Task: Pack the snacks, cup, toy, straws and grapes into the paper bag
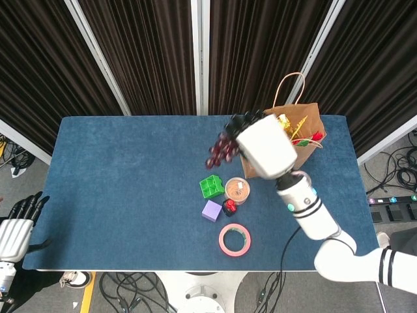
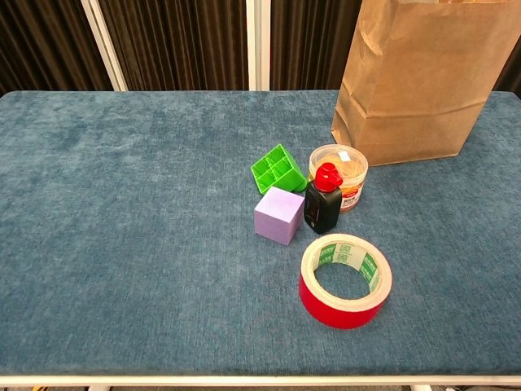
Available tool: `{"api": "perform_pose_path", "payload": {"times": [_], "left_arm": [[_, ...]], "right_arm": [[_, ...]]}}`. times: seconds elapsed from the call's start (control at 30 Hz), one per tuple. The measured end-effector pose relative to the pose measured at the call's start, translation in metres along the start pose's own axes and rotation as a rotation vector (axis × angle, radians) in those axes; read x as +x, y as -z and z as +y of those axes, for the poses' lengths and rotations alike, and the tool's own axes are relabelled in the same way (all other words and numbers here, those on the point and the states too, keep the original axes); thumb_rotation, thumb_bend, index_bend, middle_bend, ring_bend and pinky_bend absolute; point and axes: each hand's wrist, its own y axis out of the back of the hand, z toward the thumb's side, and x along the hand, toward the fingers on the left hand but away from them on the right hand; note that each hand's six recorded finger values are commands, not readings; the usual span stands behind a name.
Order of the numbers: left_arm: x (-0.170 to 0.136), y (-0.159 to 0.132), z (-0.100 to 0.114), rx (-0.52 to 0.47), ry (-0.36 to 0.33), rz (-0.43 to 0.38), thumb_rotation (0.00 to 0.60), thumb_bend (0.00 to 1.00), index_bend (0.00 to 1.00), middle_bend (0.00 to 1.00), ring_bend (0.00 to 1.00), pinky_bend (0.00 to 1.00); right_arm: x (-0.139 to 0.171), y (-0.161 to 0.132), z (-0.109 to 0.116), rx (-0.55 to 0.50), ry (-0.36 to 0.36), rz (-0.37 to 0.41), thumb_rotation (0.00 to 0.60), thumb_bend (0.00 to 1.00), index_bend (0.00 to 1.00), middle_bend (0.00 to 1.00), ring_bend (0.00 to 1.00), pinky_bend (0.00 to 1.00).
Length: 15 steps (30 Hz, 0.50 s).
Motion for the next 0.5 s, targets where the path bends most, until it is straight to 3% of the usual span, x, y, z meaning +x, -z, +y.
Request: {"api": "perform_pose_path", "payload": {"times": [0.27, 0.5], "left_arm": [[0.002, 0.001, -0.004, -0.006, 0.01, 0.002, 0.6, 0.06, 0.07, 0.04, 0.0, 0.11], [0.003, -0.005, -0.003, -0.008, 0.011, -0.019, 0.6, 0.06, 0.07, 0.04, 0.0, 0.11]], "right_arm": [[-0.004, 0.073, -0.001, 0.137, 0.047, -0.187, 0.6, 0.35, 0.87, 0.7, 0.61, 0.73], [0.015, 0.134, -0.035, 0.179, -0.058, -0.335, 0.6, 0.36, 0.85, 0.7, 0.6, 0.72]]}}
